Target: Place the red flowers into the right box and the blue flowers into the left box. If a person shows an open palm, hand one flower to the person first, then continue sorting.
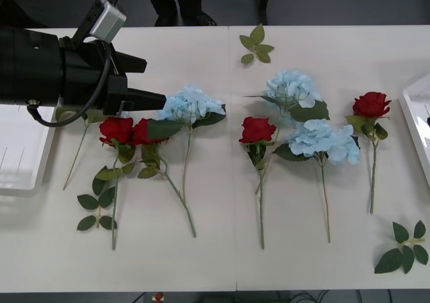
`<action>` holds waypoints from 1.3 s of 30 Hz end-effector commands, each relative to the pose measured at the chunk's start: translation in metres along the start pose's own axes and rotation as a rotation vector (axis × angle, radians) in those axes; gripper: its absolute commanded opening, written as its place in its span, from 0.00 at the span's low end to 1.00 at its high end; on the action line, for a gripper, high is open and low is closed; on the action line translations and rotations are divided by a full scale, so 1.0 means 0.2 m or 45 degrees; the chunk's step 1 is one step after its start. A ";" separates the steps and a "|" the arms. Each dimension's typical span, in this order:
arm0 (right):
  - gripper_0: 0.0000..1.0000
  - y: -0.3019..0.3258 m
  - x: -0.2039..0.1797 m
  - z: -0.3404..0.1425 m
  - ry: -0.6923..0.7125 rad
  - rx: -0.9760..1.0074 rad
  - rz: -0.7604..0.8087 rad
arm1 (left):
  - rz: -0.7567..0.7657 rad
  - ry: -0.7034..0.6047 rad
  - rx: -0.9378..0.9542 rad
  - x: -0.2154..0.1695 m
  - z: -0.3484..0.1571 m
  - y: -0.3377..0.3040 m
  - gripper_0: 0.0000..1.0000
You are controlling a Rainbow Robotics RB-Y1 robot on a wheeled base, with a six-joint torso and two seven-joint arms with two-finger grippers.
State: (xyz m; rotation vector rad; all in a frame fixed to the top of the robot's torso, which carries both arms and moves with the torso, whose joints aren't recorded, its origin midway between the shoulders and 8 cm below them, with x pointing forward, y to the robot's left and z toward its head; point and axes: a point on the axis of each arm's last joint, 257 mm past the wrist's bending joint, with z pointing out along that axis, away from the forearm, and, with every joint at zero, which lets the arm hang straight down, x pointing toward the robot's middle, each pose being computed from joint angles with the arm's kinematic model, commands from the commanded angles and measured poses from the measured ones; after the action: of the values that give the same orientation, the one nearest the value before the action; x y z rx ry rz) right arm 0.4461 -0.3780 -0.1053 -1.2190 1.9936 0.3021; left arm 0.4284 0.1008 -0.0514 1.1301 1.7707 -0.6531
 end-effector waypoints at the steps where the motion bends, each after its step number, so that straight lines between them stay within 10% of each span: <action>1: 1.00 0.03 0.05 0.04 0.016 -0.026 0.033 | 0.006 -0.021 -0.023 0.03 -0.04 0.02 0.94; 13: 1.00 -0.12 0.11 -0.01 0.175 0.092 -0.011 | -0.236 0.056 -0.173 0.11 -0.15 0.18 0.94; 21: 1.00 -0.18 0.21 0.06 0.287 0.225 0.586 | -0.573 0.217 -0.490 0.60 -0.28 0.41 0.94; 39: 1.00 -0.27 0.43 0.28 0.441 0.616 1.342 | -0.525 0.456 -0.915 1.16 -0.27 0.88 0.94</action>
State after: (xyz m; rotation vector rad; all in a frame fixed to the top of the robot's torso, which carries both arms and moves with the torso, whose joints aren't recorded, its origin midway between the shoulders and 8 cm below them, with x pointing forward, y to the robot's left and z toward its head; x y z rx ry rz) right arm 0.4846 -0.4186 -0.2216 0.0903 2.7128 0.1417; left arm 0.5031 0.3206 -0.2437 0.3796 2.3640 -0.0368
